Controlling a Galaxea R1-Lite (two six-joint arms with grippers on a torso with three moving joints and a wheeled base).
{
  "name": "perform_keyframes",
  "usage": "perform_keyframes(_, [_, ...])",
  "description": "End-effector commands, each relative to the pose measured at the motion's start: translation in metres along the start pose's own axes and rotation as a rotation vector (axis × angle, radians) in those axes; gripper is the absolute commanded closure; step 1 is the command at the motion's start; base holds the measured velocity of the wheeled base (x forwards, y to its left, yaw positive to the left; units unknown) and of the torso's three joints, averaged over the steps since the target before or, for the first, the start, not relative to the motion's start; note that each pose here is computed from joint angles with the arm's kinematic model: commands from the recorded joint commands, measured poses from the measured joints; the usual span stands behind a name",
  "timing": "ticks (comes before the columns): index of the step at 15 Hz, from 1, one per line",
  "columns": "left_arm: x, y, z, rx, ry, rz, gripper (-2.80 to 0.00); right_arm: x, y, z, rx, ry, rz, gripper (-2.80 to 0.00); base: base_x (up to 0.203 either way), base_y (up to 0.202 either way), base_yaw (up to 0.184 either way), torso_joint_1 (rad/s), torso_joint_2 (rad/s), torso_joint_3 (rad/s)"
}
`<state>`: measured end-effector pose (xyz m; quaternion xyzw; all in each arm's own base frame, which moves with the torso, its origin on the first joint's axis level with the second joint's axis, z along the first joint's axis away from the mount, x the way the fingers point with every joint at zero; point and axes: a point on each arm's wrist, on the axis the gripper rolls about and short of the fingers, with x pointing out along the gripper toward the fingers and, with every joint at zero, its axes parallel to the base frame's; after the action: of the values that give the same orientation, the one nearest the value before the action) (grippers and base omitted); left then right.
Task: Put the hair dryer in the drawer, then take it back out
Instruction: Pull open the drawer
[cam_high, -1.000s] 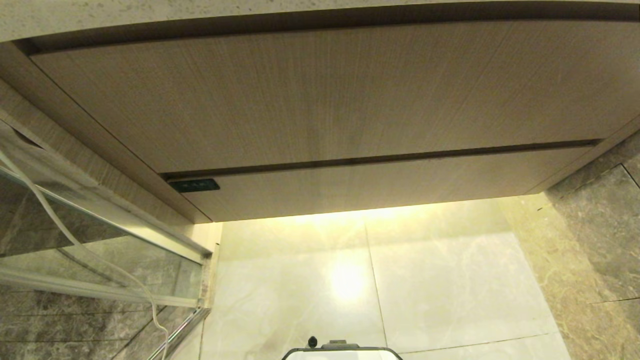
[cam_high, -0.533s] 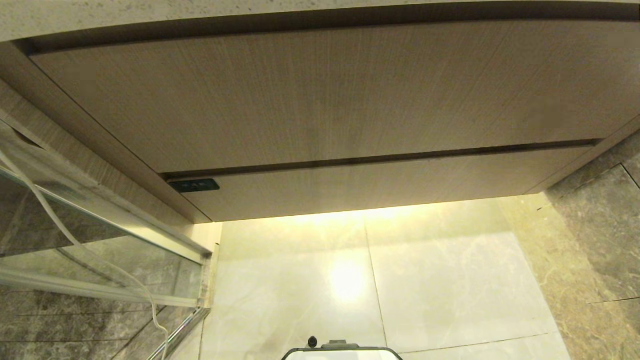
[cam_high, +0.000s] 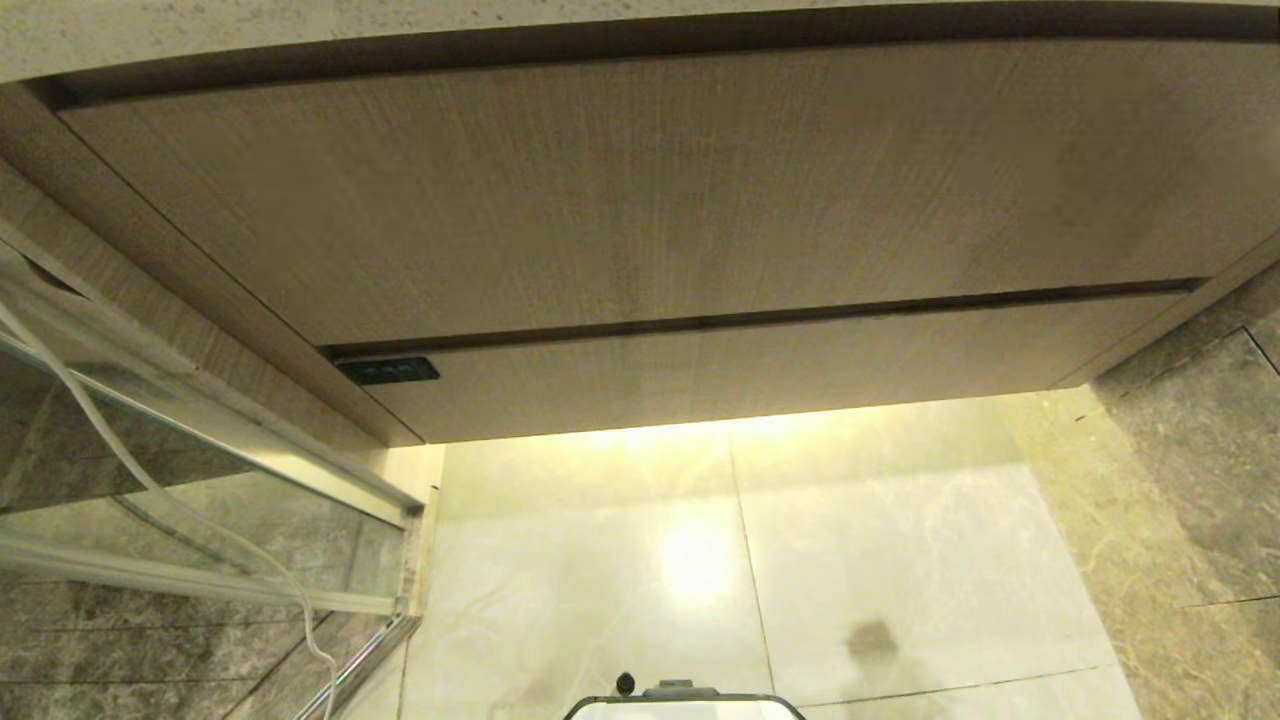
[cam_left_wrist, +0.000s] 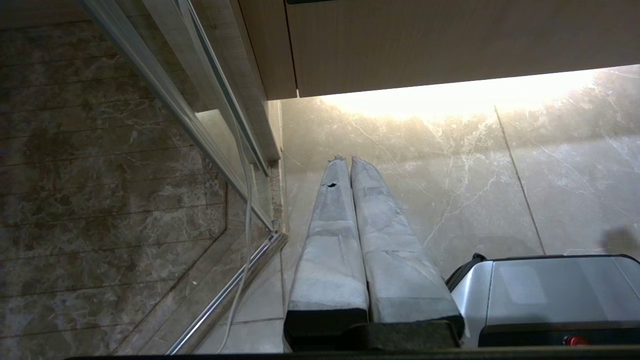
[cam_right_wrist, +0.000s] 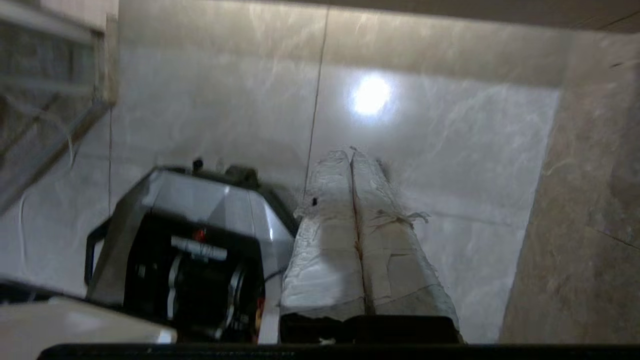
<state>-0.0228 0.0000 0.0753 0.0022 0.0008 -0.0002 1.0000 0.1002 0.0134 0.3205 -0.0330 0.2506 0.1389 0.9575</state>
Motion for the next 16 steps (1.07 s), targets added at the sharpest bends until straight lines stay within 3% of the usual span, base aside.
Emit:
perform_keyframes(1, [0.0, 0.0, 0.0, 0.0, 0.0, 0.0, 0.0, 0.062, 0.003, 0.012, -0.033, 0.219, 0.096, 0.0, 0.0, 0.0, 0.0, 0.0, 0.0, 0.0])
perform_keyframes(3, [0.0, 0.0, 0.0, 0.0, 0.002, 0.0, 0.0, 0.099, 0.009, 0.008, -0.068, 0.322, 0.109, 0.0, 0.0, 0.0, 0.0, 0.0, 0.0, 0.0])
perform_keyframes(5, [0.0, 0.0, 0.0, 0.0, 0.002, 0.0, 0.0, 0.139, 0.01, 0.001, -0.091, 0.337, 0.109, 0.0, 0.0, 0.0, 0.0, 0.0, 0.0, 0.0])
perform_keyframes(7, [0.0, 0.0, 0.0, 0.0, 0.0, 0.0, 0.0, 0.169, 0.011, -0.007, -0.162, 0.342, 0.123, 0.0, 0.0, 0.0, 0.0, 0.0, 0.0, 0.0])
perform_keyframes(8, [0.0, 0.0, 0.0, 0.0, 0.0, 0.0, 0.0, 0.177, 0.011, -0.012, -0.215, 0.352, 0.134, -2.8, 0.0, 0.0, 0.0, 0.0, 0.0, 0.0])
perform_keyframes(11, [0.0, 0.0, 0.0, 0.0, 0.001, 0.0, 0.0, 0.188, 0.008, -0.02, -0.585, 0.368, 0.206, -2.8, 0.0, 0.0, 0.0, 0.0, 0.0, 0.0])
perform_keyframes(14, [0.0, 0.0, 0.0, 0.0, 0.001, 0.0, 0.0, 0.18, 0.008, -0.043, -0.772, 0.363, 0.245, -2.8, 0.0, 0.0, 0.0, 0.0, 0.0, 0.0])
perform_keyframes(16, [0.0, 0.0, 0.0, 0.0, 0.0, 0.0, 0.0, 0.185, 0.007, -0.049, -0.906, 0.24, 0.211, -2.8, 0.0, 0.0, 0.0, 0.0, 0.0, 0.0])
